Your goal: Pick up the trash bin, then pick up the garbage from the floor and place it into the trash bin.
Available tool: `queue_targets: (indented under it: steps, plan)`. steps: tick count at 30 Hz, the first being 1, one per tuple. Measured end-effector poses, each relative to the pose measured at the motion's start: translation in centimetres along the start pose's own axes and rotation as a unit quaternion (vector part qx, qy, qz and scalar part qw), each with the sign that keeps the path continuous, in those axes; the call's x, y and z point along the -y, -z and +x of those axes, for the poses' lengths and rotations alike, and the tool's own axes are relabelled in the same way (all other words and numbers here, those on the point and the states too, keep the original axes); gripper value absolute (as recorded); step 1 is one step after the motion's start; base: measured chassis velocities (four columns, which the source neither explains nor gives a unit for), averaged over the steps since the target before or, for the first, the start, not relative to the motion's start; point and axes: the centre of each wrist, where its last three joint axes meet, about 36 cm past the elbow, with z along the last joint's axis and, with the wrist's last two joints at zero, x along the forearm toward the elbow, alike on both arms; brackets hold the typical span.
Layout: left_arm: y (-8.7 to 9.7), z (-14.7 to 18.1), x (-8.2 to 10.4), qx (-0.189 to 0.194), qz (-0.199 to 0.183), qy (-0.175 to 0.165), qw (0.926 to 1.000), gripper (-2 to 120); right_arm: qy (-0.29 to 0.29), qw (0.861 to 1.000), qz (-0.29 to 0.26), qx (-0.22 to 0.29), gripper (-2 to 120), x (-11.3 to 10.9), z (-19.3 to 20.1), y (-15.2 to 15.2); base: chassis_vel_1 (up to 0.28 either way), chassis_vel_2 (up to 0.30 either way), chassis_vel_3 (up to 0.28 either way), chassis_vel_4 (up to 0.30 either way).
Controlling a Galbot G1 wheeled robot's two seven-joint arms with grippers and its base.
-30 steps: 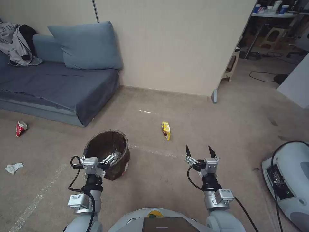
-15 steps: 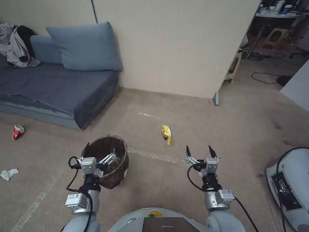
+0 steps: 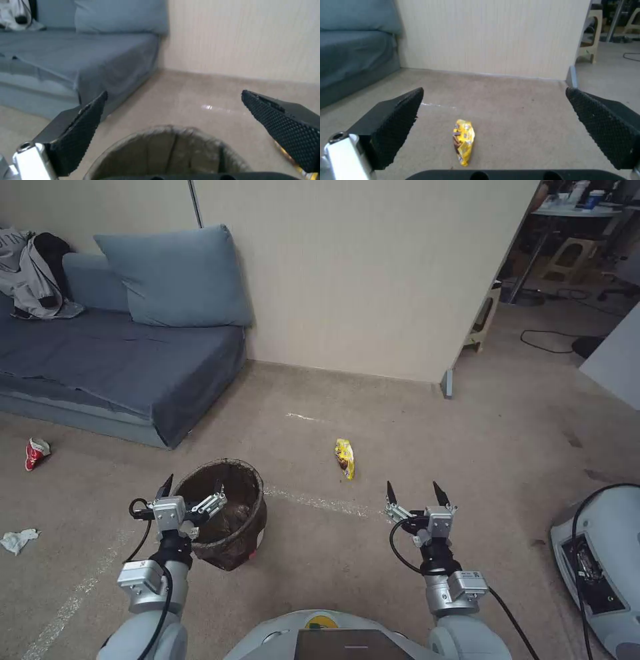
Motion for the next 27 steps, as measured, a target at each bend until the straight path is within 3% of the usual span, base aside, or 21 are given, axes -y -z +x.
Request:
queue_targets:
  steps: [9, 12, 17, 27]
  plan:
    - [0.6, -2.3, -2.4, -0.072, 0.013, -0.006, 0.9973, 100, -0.001, 1.0, 0.001, -0.008, 100, 0.1, -0.1, -0.7, 0.0, 0.0, 0.0, 0.0]
    - [-0.1, -4.0, -3.2, -0.107, 0.029, -0.01, 0.9938, 100, -0.004, 1.0, 0.0, -0.01, 100, 0.0, -0.2, -0.9, 0.0, 0.0, 0.0, 0.0]
    - [-0.7, -5.6, -3.7, -0.127, 0.033, -0.011, 0.9913, 100, -0.005, 1.0, 0.002, -0.012, 100, 0.0, -0.3, -1.0, 0.0, 0.0, 0.0, 0.0]
    - [-1.6, -7.6, -5.0, -0.177, 0.03, 0.034, 0.9832, 100, -0.004, 1.0, 0.005, -0.022, 100, -0.3, -0.3, -1.7, 0.0, 0.0, 0.0, 0.0]
